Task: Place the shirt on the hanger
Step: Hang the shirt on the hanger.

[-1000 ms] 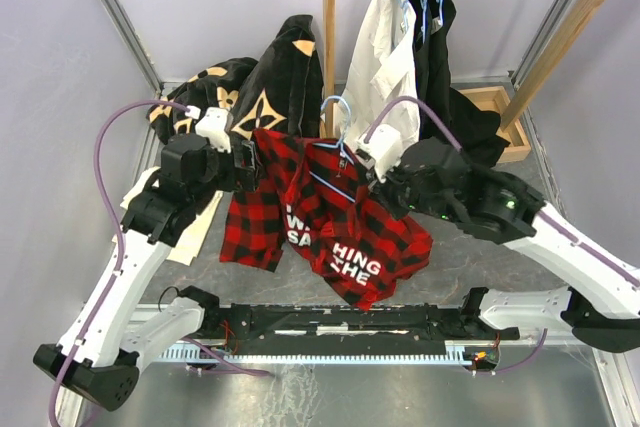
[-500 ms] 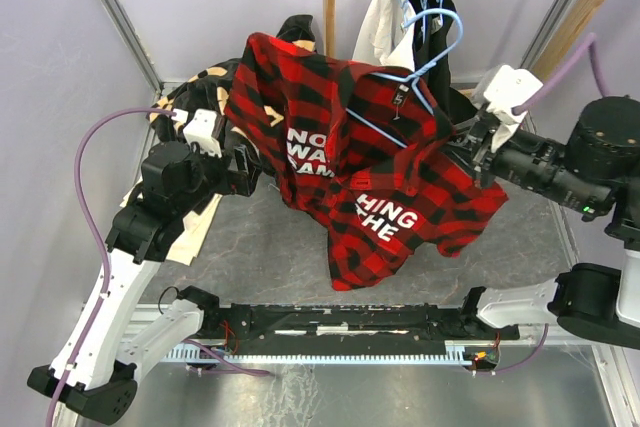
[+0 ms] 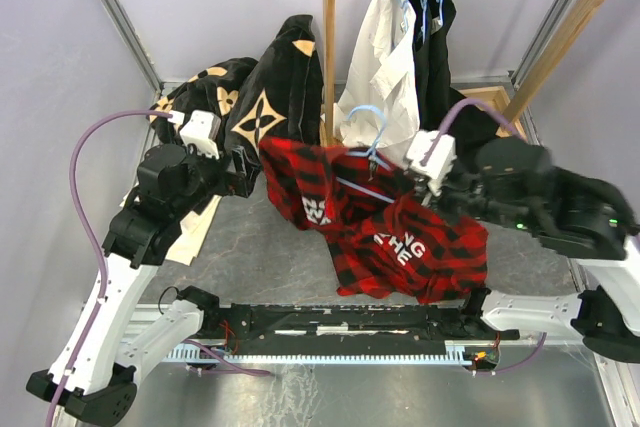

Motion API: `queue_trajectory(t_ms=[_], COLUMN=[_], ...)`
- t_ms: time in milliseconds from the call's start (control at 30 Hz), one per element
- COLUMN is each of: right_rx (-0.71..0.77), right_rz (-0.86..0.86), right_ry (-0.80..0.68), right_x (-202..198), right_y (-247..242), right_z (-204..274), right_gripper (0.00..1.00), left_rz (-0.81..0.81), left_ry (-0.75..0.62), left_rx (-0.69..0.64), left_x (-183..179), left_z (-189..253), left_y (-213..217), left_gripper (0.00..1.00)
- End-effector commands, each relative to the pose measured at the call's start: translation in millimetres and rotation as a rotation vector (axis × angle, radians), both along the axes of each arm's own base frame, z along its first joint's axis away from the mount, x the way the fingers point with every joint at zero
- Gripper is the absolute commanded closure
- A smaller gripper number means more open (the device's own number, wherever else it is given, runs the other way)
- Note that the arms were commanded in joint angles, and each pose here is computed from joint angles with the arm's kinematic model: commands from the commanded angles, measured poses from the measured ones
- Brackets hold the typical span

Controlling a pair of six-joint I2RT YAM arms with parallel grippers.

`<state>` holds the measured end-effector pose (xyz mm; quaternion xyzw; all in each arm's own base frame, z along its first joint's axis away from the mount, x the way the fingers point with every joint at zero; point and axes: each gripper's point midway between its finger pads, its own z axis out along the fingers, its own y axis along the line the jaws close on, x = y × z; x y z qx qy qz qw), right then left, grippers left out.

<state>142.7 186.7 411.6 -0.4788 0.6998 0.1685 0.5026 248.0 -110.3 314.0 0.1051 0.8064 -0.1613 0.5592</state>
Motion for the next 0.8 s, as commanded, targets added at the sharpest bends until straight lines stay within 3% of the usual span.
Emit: queue_trajectory(t_ms=[0,300,767], right_rx=[0.063,0.036,0.006], right_rz=[0.028,0.071,0.095], right_ry=[0.068,0.21,0.25], right_x=[-2.8,-21.2,-22.3], right_y=[22.0,28.6,37.8], right_z=[-22.8,-84.0,-102.5], right_gripper=[1.0,1.0,1.0], left_rz=[-0.015,-0.018,-0.031], left_ry=[-0.052,-0.031,-0.008], left_rx=[0.013,0.014,0.016], left_x=[-1.6,-4.1,-2.7], left_z=[7.4,-3.3,-10.9], left_y=[2.0,1.9,-1.5], left_gripper=[0.02,0.02,0.03])
